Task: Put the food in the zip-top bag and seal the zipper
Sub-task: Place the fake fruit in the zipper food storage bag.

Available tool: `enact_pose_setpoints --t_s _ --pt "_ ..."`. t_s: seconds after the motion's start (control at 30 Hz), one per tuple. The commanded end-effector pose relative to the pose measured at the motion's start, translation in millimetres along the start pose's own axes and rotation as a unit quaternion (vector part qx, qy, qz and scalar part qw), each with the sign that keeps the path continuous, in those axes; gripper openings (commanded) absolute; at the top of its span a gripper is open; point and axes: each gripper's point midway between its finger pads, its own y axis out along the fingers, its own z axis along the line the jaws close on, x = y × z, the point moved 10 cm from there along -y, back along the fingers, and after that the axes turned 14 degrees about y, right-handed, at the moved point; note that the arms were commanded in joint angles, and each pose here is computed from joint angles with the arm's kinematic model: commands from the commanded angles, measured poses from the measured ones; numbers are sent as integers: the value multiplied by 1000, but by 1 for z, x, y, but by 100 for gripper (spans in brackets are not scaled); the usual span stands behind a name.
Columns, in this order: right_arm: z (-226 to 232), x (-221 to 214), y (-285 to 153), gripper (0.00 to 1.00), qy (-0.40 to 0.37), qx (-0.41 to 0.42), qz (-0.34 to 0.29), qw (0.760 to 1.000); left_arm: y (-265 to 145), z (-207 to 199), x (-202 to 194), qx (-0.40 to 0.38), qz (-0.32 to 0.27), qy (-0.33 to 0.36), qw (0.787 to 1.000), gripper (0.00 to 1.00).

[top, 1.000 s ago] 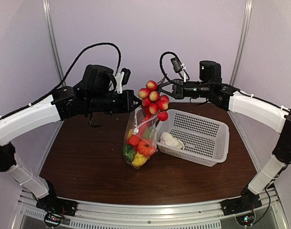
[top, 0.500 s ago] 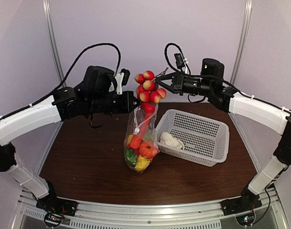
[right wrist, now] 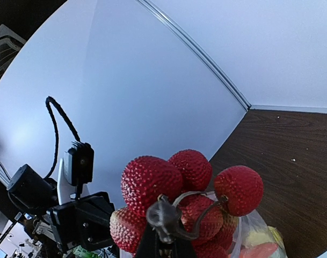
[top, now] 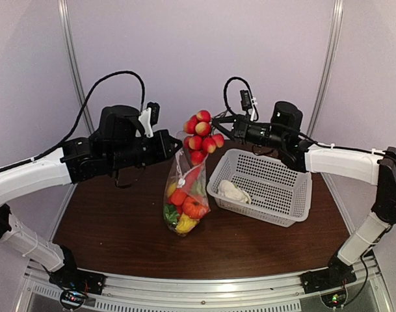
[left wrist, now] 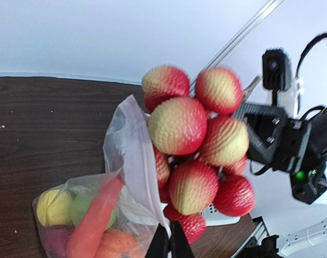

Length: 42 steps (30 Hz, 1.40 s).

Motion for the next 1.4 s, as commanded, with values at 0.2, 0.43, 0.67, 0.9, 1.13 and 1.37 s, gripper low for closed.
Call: enact_pose_setpoints --t_s 0.2,0.43,0.67,0.9,1.13,1.37 --pt "9 -36 18 0 -40 56 11 998 -15 -7 21 -42 -95 -90 991 0" --pt "11 -56 29 0 -82 -35 74 993 -6 -5 16 -20 -84 -71 994 0" --pt "17 -94 37 0 -111 -57 150 981 -24 0 29 28 -114 -34 993 0" --pt "-1 -96 52 0 -111 -93 150 978 -20 -14 32 -28 -77 3 997 0" --pt "-23 -94 67 0 -73 -97 139 983 -10 -29 26 -89 -25 36 995 0" --pt "-64 -92 66 0 -51 -229 84 968 1 -36 14 -104 -5 25 994 0"
